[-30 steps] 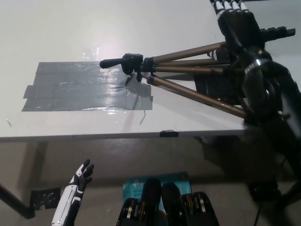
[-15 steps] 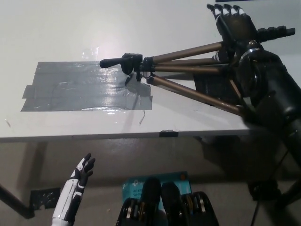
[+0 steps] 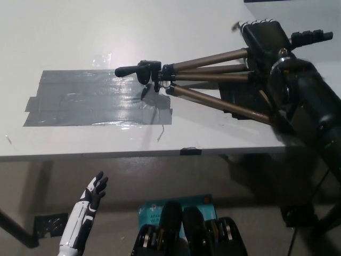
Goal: A tripod is kept on the middle of the desk infront of the robot and the robot grabs one of its legs to pick it up and hands it to a person
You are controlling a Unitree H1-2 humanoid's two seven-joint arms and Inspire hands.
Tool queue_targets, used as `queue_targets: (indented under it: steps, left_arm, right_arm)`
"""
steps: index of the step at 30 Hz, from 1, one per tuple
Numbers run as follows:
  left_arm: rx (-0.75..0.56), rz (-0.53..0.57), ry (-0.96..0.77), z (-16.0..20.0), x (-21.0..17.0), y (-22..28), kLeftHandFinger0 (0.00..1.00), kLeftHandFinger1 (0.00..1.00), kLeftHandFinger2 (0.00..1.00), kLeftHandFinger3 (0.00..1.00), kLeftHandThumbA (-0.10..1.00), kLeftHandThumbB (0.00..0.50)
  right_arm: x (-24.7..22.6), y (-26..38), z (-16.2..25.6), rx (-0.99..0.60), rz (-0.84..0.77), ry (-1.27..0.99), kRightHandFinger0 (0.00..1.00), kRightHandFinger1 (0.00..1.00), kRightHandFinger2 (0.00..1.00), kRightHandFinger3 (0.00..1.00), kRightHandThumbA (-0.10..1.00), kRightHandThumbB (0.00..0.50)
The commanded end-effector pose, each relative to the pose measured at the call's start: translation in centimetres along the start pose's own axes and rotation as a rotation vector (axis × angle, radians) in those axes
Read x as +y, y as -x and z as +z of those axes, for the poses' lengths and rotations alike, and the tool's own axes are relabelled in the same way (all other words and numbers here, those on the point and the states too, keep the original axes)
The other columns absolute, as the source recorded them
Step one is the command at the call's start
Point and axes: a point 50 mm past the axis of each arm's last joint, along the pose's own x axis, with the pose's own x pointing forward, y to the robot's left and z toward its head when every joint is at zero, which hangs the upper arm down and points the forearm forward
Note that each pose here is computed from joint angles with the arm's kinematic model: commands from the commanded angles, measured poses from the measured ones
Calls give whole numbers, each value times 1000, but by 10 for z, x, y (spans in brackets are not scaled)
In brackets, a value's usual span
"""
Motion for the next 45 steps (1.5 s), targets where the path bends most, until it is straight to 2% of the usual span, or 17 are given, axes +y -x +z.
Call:
queue_targets:
  steps: [1, 5, 7, 11, 14, 16, 19, 21, 22, 24, 27, 31, 35, 40, 42, 44, 45]
  left_arm:
    - [-16, 8, -30, 5, -1, 5, 1000, 1000, 1000, 1000, 1000, 113]
    - [-12, 16, -44, 5, -2, 7, 1000, 1000, 1000, 1000, 1000, 110]
    - [-9, 17, -48, 5, -2, 8, 1000, 1000, 1000, 1000, 1000, 104]
    - [-16, 17, -56, 6, 0, 5, 1000, 1000, 1000, 1000, 1000, 87]
    - [-21, 21, -56, 7, 0, 3, 1000, 1000, 1000, 1000, 1000, 85]
    - [-9, 19, -43, 8, 0, 3, 1000, 1000, 1000, 1000, 1000, 97]
    - [2, 10, -37, 9, 0, 4, 1000, 1000, 1000, 1000, 1000, 103]
    - [1, 2, -35, 8, 0, 5, 1000, 1000, 1000, 1000, 1000, 89]
    - [-1, -6, -34, 8, 1, 3, 1000, 1000, 1000, 1000, 1000, 76]
    - [-2, -10, -37, 8, 2, 1, 1000, 1000, 1000, 1000, 1000, 68]
    - [11, -14, -36, 7, 2, 2, 1000, 1000, 1000, 1000, 1000, 68]
    - [18, -9, -59, 9, 5, 1, 1000, 1000, 1000, 1000, 990, 63]
    - [10, -18, -51, 10, 6, 0, 1000, 1000, 1000, 1000, 866, 51]
    - [7, -23, -56, 10, 5, -4, 1000, 1000, 1000, 1000, 866, 88]
    - [14, -28, -50, 10, 2, 3, 1000, 1000, 1000, 1000, 831, 57]
    - [2, -34, -69, 11, 3, -1, 1000, 1000, 1000, 1000, 803, 32]
    - [0, -33, -70, 12, 3, -2, 1000, 1000, 1000, 1000, 796, 38]
  right_arm:
    - [-52, -1, 16, -247, -652, 98, 0, 261, 717, 683, -100, 308]
    - [-51, 1, 22, -272, -713, 79, 0, 220, 700, 688, -100, 270]
    - [-55, 1, 25, -287, -727, 45, 0, 314, 784, 794, -100, 199]
    - [-74, 1, 32, -312, -789, 1, 0, 427, 833, 973, -100, 202]
    - [-88, 0, 37, -334, -825, 17, 0, 435, 851, 996, -100, 197]
    - [-99, 0, 42, -357, -837, 21, 3, 520, 914, 1000, -100, 184]
    - [-108, 1, 46, -379, -873, 19, 0, 486, 896, 973, -100, 195]
    - [-117, 2, 50, -385, -892, 18, 0, 377, 786, 924, -100, 192]
    - [-124, 1, 52, -385, -905, 19, 0, 296, 703, 840, -100, 188]
    - [-128, 1, 54, -391, -912, 17, 0, 288, 694, 788, -100, 181]
    - [-131, -2, 60, -421, -921, 7, 0, 274, 705, 757, -100, 212]
    - [-137, -5, 68, -433, -920, 12, 0, 241, 730, 787, -100, 191]
    - [-142, -6, 76, -438, -918, 39, 0, 261, 784, 832, -100, 208]
    - [-153, -8, 82, -452, -946, 60, 0, 249, 774, 798, -100, 229]
    - [-149, -7, 85, -474, -959, 33, 0, 212, 748, 745, -100, 236]
    - [-153, -8, 86, -480, -968, 33, 0, 144, 700, 683, -100, 211]
    - [-154, -8, 87, -480, -970, 37, 0, 136, 703, 825, -100, 268]
